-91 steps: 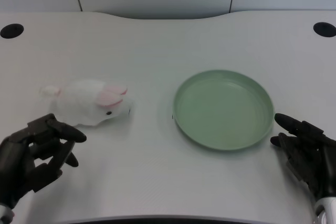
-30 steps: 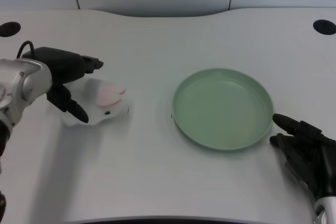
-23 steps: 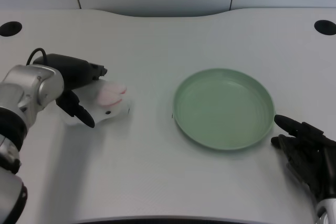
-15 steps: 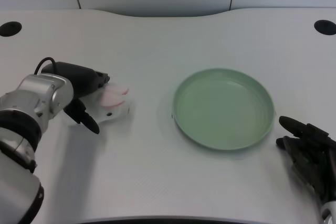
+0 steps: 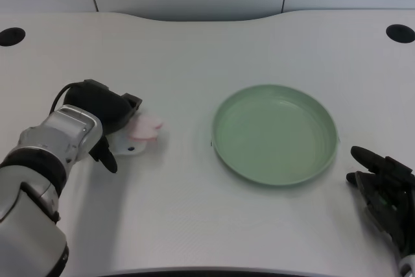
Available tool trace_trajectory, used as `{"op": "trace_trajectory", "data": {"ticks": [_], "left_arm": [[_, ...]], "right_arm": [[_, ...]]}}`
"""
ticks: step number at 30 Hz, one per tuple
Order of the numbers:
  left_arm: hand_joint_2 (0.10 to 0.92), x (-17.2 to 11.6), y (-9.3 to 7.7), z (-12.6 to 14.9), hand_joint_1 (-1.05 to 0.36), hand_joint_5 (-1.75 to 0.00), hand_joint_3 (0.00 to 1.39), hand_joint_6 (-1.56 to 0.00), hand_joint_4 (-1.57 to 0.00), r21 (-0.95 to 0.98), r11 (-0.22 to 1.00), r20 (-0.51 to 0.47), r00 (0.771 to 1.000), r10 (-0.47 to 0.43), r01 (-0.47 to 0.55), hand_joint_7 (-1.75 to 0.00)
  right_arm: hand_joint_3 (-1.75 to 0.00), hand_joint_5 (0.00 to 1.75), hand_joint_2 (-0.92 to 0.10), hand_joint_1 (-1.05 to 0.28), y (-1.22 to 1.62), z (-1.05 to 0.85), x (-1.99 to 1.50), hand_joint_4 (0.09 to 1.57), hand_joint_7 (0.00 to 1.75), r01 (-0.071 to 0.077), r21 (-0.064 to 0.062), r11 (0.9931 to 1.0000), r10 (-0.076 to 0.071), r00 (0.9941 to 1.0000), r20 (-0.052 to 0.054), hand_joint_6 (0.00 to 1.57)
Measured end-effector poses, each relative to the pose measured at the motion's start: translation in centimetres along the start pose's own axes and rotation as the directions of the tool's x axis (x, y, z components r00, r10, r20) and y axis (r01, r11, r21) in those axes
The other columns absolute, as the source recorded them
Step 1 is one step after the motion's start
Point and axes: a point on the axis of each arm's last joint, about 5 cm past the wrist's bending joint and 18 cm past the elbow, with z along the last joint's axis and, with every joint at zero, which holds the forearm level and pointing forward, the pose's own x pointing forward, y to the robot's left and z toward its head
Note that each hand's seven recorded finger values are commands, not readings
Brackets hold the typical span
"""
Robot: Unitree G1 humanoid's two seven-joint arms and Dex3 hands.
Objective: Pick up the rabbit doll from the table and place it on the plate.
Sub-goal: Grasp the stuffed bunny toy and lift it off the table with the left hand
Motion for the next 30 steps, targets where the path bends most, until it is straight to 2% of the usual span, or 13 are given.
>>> {"op": "trace_trajectory", "data": {"ticks": [3, 8, 9, 12, 14, 16, 18, 20, 22, 25, 27, 28, 30], "left_arm": [[0.774, 0.0, -0.2, -0.1, -0.73, -0.16, 0.0, -0.37, -0.34, 0.041, 0.999, -0.004, 1.0, 0.021, -0.021, -0.08], [0.774, -0.2, -0.4, -0.5, -0.5, -0.88, 0.0, -0.65, -0.22, 0.06, 0.995, -0.004, 0.997, 0.074, -0.074, -0.08], [0.81, -0.2, -0.4, -0.6, -0.43, -1.04, 0.01, -0.7, -0.24, 0.058, 0.995, -0.004, 0.996, 0.085, -0.084, -0.13], [0.86, -0.4, -0.5, -0.9, -0.34, -1.08, 0.02, -0.74, -0.38, 0.05, 0.99, 0.012, 0.991, 0.131, -0.131, -0.19], [0.865, -0.4, -0.5, -1.0, -0.3, -1.12, 0.01, -0.79, -0.48, 0.041, 0.987, 0.024, 0.987, 0.156, -0.157, -0.2], [0.857, -0.4, -0.6, -1.0, -0.31, -1.53, 0.0, -0.89, -0.54, 0.035, 0.984, 0.029, 0.985, 0.172, -0.173, -0.2], [0.839, -0.5, -0.6, -1.1, -0.33, -1.7, 0.0, -0.94, -0.65, 0.032, 0.983, 0.03, 0.983, 0.181, -0.182, -0.19], [0.834, -0.6, -0.6, -1.3, -0.34, -1.73, 0.01, -0.97, -0.69, 0.029, 0.983, 0.034, 0.983, 0.18, -0.181, -0.18], [0.861, -0.7, -0.7, -1.6, -0.33, -1.67, 0.02, -1.02, -0.64, 0.014, 0.983, 0.035, 0.983, 0.182, -0.183, -0.17], [0.896, -0.9, -0.6, -2.0, -0.32, -1.6, 0.03, -1.07, -0.6, -0.033, 0.98, 0.027, 0.98, 0.196, -0.195, -0.19], [0.914, -0.9, -0.5, -2.2, -0.32, -1.36, 0.08, -1.02, -0.61, -0.087, 0.975, 0.014, 0.978, 0.208, -0.206, -0.3], [0.918, -0.9, -0.4, -2.3, -0.32, -1.16, 0.09, -0.94, -0.62, -0.118, 0.972, 0.007, 0.978, 0.207, -0.205, -0.33], [0.92, -1.0, -0.2, -2.5, -0.32, -0.97, 0.11, -0.92, -0.66, -0.18, 0.963, -0.008, 0.979, 0.203, -0.201, -0.29]], "right_arm": [[-0.3, 0.87, -0.92, -0.27, -0.03, -0.09, -0.13, 0.64, 0.02, 0.002, 0.0, 1.0, -0.002, 0.99998, -0.007, 0.89], [-0.29, 0.85, -0.92, -0.28, -0.1, -0.2, -0.35, 0.66, 0.02, 0.008, -0.001, 0.99997, -0.008, 0.99992, -0.01, 0.9], [-0.29, 0.85, -0.92, -0.27, -0.12, -0.22, -0.4, 0.66, 0.01, 0.008, -0.001, 0.99997, -0.008, 0.99992, -0.009, 0.89], [-0.3, 0.84, -0.92, -0.28, -0.17, -0.19, -0.46, 0.66, 0.01, 0.002, 0.002, 1.0, -0.002, 0.99999, 0.002, 0.89], [-0.3, 0.83, -0.92, -0.28, -0.21, -0.2, -0.48, 0.66, 0.01, 0.002, 0.005, 0.99998, -0.002, 0.99999, 0.003, 0.89], [-0.3, 0.82, -0.92, -0.29, -0.22, -0.2, -0.49, 0.66, 0.01, 0.003, 0.006, 0.99998, -0.003, 0.99999, 0.004, 0.89], [-0.3, 0.82, -0.92, -0.28, -0.21, -0.2, -0.5, 0.67, 0.01, 0.004, 0.005, 0.99998, -0.004, 0.99998, 0.004, 0.89], [-0.3, 0.81, -0.92, -0.28, -0.18, -0.21, -0.5, 0.68, 0.01, 0.012, 0.003, 0.99993, -0.012, 0.99992, 0.004, 0.89], [-0.29, 0.81, -0.92, -0.28, -0.14, -0.21, -0.5, 0.68, 0.01, 0.011, -0.001, 0.99994, -0.011, 0.99994, 0.003, 0.89], [-0.29, 0.8, -0.92, -0.28, -0.13, -0.26, -0.49, 0.68, 0.01, 0.013, -0.003, 0.99991, -0.013, 0.99988, -0.008, 0.89], [-0.29, 0.79, -0.92, -0.29, -0.14, -0.27, -0.49, 0.68, 0.01, 0.015, -0.002, 0.99989, -0.015, 0.99983, -0.011, 0.9], [-0.29, 0.79, -0.92, -0.29, -0.13, -0.27, -0.48, 0.68, 0.01, 0.014, -0.002, 0.9999, -0.014, 0.99984, -0.011, 0.89], [-0.29, 0.8, -0.92, -0.29, -0.14, -0.26, -0.46, 0.68, 0.01, 0.012, -0.001, 0.99993, -0.012, 0.99987, -0.011, 0.89]]}}
